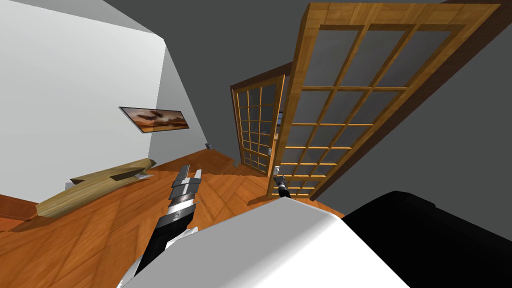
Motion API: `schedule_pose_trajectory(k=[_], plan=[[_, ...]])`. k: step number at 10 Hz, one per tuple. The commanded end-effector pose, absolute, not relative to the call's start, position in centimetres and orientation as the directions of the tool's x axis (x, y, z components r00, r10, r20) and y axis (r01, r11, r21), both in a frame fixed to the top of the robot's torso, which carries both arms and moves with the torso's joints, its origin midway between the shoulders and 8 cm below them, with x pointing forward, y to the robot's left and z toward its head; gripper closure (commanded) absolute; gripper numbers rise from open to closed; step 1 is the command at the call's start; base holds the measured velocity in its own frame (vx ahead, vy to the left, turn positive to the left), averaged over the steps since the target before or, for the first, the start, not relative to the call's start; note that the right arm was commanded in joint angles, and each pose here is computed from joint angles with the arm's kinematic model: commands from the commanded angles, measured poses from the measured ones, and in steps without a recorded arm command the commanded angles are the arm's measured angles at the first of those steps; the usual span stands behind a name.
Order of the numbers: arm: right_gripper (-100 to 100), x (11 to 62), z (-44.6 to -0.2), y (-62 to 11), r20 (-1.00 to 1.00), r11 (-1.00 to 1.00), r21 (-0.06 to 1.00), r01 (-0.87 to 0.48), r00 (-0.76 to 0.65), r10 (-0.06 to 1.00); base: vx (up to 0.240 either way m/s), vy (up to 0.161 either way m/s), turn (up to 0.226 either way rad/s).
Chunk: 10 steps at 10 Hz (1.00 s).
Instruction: Pull the door open
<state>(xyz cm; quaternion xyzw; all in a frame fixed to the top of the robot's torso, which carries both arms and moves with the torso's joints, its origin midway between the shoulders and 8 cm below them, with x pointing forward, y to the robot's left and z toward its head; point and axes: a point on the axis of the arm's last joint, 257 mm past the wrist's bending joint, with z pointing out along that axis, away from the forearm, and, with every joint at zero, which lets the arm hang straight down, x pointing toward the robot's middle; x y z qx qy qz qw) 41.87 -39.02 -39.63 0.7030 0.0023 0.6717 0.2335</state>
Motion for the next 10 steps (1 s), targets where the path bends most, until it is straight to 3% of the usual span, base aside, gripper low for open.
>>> schedule_pose_trajectory(k=[1, 7, 10], plan=[[-100, 41.95, -39.67, -38.76, 0.965, -0.909, 0.26, -0.324, 0.079, 0.248, -0.079, -0.015, 0.059], [-100, 42.08, -39.77, -38.05, 0.999, -0.934, 0.046, -0.353, 0.014, 0.044, -0.072, -0.017, 0.034], [-100, 42.1, -39.8, -37.94, 1.0, -0.934, 0.016, -0.357, 0.005, 0.016, -0.044, -0.009, 0.018]])
